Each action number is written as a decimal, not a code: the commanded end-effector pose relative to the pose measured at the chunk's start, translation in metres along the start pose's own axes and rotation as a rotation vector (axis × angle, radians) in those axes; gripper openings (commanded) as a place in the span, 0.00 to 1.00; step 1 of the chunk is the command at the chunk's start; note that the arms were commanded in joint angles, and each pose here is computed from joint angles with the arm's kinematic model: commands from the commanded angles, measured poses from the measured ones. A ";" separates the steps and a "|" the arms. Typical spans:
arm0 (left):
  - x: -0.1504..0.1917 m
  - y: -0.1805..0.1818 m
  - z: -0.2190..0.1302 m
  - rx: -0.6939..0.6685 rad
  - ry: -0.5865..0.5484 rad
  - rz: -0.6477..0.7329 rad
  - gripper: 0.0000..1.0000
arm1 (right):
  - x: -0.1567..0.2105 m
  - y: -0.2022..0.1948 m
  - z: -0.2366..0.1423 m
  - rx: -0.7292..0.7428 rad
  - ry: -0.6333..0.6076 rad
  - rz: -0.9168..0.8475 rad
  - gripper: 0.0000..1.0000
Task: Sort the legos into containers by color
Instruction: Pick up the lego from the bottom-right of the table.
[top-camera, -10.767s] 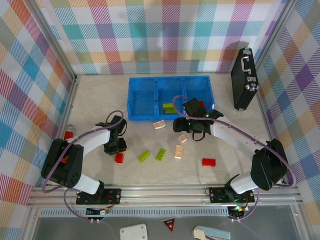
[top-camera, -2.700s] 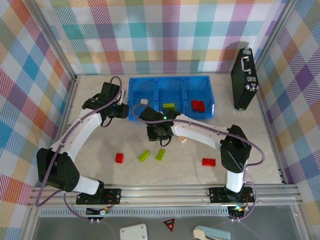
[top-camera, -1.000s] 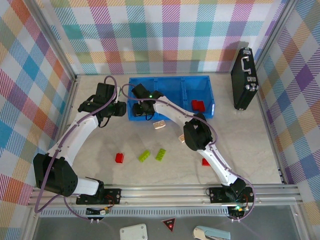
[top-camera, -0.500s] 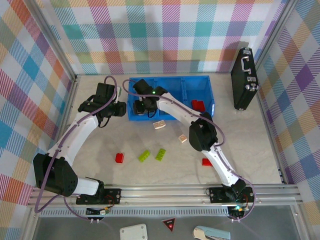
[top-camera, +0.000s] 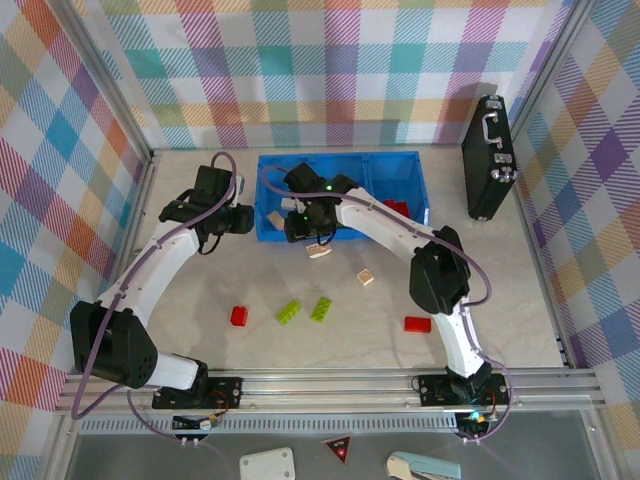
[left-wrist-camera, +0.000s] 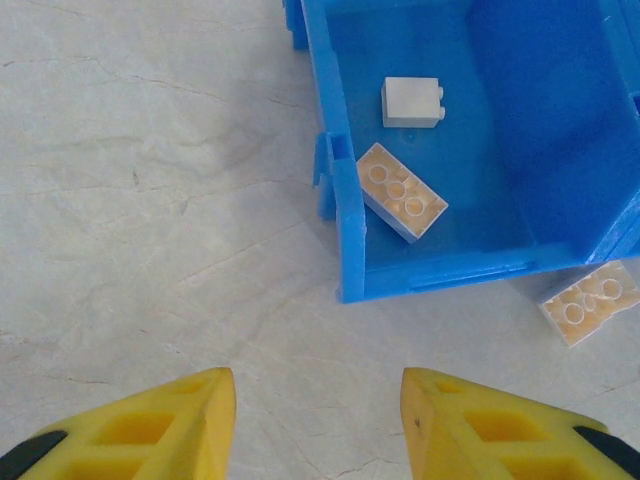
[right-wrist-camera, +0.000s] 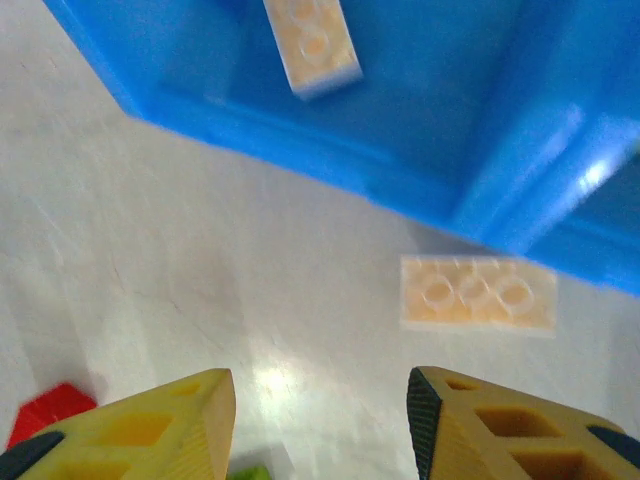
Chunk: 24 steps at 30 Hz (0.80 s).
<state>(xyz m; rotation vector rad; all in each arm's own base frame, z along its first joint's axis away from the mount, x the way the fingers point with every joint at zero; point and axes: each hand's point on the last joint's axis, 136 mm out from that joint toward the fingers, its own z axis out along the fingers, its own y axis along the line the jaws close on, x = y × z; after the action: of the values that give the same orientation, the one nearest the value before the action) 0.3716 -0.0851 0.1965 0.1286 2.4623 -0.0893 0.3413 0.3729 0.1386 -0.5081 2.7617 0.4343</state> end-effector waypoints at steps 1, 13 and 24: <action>-0.002 0.002 0.001 0.006 0.011 0.004 0.48 | 0.019 -0.006 -0.021 0.018 0.009 -0.002 0.50; -0.001 0.001 0.003 0.012 0.025 0.003 0.48 | 0.102 -0.062 -0.030 0.151 0.093 0.093 0.51; 0.000 -0.002 0.004 0.028 0.033 0.001 0.48 | 0.178 -0.115 -0.033 0.277 0.187 0.208 0.53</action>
<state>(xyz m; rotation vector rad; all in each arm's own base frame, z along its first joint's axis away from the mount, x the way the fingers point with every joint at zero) 0.3733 -0.0888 0.1865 0.1392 2.4925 -0.1058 0.2257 0.2224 0.0796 -0.3008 2.9935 0.0783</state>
